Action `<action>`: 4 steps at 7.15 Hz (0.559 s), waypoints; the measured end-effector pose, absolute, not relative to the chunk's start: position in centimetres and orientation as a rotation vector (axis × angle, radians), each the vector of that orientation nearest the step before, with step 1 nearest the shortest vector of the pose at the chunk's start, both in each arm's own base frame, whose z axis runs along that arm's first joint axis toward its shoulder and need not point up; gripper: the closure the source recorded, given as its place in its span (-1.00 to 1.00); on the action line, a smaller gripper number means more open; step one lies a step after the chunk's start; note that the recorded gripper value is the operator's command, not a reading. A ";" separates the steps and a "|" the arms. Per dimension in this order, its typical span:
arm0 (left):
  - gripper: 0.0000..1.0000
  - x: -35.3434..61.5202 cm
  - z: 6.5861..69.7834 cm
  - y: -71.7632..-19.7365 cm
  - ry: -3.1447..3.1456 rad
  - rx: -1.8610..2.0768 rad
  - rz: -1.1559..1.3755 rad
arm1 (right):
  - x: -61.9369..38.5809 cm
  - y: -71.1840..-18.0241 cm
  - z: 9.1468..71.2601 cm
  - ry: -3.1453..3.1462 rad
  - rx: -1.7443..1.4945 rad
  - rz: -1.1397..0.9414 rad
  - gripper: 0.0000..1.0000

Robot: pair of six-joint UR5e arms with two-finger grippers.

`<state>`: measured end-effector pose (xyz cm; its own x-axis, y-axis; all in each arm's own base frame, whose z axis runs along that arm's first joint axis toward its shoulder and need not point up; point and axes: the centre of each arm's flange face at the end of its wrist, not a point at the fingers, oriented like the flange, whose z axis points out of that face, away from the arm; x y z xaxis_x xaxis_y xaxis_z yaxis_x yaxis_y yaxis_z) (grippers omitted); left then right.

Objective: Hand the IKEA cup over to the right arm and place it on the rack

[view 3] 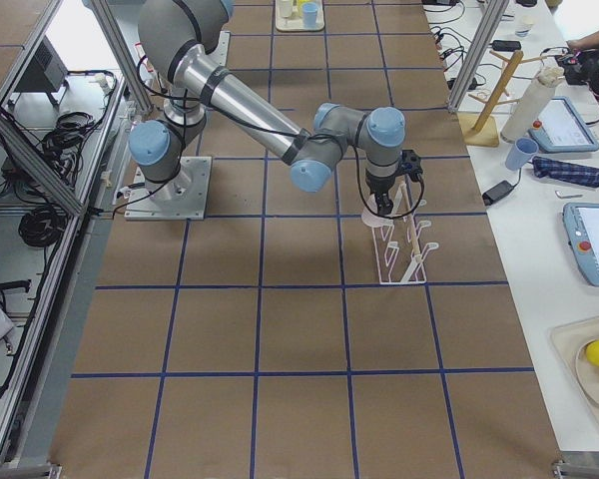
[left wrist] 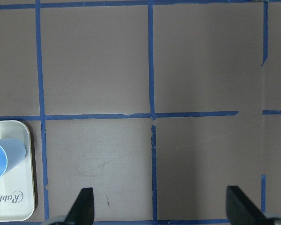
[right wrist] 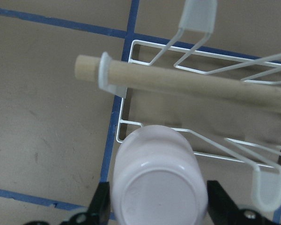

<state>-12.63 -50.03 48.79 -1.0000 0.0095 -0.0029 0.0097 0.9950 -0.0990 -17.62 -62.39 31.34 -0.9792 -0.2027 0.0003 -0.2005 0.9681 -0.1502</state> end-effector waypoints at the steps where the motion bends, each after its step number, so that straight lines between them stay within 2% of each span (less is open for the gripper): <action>1: -1.00 -12.6 48.8 -50.0 3.135 0.015 -0.156 | -17.7 -62.5 31.5 3.107 -0.321 -0.248 -1.00; 4: -1.00 -12.6 48.8 -50.0 3.135 0.016 -0.157 | -17.5 -62.0 32.9 3.122 -0.313 -0.255 -1.00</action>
